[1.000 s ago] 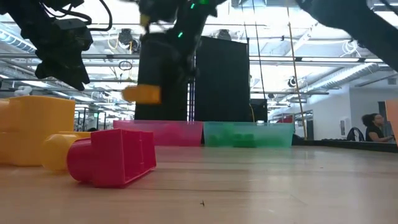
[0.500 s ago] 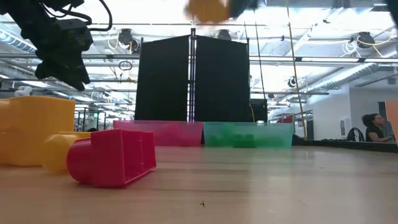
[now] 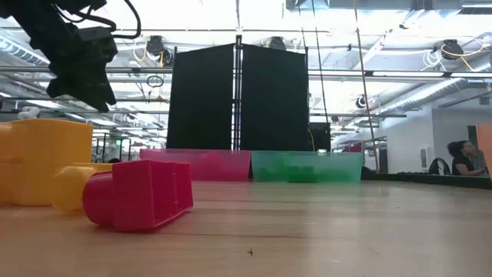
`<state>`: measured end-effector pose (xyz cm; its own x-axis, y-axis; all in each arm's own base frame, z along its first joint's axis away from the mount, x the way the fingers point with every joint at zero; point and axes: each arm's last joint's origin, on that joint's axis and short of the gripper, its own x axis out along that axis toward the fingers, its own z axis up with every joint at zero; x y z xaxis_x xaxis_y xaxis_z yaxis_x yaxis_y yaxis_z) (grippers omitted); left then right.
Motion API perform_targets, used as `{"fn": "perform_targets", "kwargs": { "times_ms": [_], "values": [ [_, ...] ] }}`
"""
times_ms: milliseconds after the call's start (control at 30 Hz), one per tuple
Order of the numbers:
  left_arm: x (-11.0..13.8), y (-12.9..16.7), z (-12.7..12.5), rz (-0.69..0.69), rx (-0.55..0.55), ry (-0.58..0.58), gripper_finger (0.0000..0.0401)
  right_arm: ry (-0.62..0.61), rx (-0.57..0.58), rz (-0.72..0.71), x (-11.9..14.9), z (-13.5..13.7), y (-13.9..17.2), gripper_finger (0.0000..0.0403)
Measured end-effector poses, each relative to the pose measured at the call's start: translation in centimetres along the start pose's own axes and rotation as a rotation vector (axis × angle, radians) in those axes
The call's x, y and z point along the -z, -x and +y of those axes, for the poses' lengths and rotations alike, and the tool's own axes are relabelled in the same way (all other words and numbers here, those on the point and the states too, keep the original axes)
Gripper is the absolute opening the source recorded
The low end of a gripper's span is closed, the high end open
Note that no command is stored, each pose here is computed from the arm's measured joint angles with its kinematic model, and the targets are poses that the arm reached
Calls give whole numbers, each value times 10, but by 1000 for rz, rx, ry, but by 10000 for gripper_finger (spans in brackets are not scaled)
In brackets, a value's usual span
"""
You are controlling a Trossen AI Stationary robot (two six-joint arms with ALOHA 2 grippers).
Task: Sort blocks
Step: Put the yellow game piece into the yellow bin
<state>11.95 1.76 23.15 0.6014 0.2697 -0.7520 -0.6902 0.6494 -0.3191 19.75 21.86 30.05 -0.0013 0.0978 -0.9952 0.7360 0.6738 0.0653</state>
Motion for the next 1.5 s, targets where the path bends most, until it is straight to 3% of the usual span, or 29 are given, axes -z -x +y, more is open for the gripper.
{"fn": "perform_targets", "kwargs": {
  "times_ms": [167,367,500,733,933,1133,1267,1367,1500],
  "values": [
    [-2,-1,-2,-23,14,5,153,-23,-70,103,38,-1,-44,0],
    [-3,-5,-4,-17,-7,-6,153,-63,-39,115,40,-10,-79,13],
    [-3,-7,-4,-3,-8,-5,153,-7,-91,121,33,-4,-77,58],
    [-2,-8,-5,15,0,-5,153,22,-160,84,9,8,-60,181],
    [-2,-8,-5,12,-5,-8,153,70,-304,-247,-57,26,-33,241],
    [-3,-8,-5,7,-10,-11,153,227,-403,-561,-152,33,-19,251],
    [-2,-8,-4,10,-13,-12,153,369,-540,-767,-210,46,-18,251],
    [-2,-8,-4,10,-14,-6,153,454,-606,-851,-236,61,-27,251],
    [-2,-8,-4,12,-16,-4,153,568,-579,-861,-258,94,-43,251]
  ]
}}
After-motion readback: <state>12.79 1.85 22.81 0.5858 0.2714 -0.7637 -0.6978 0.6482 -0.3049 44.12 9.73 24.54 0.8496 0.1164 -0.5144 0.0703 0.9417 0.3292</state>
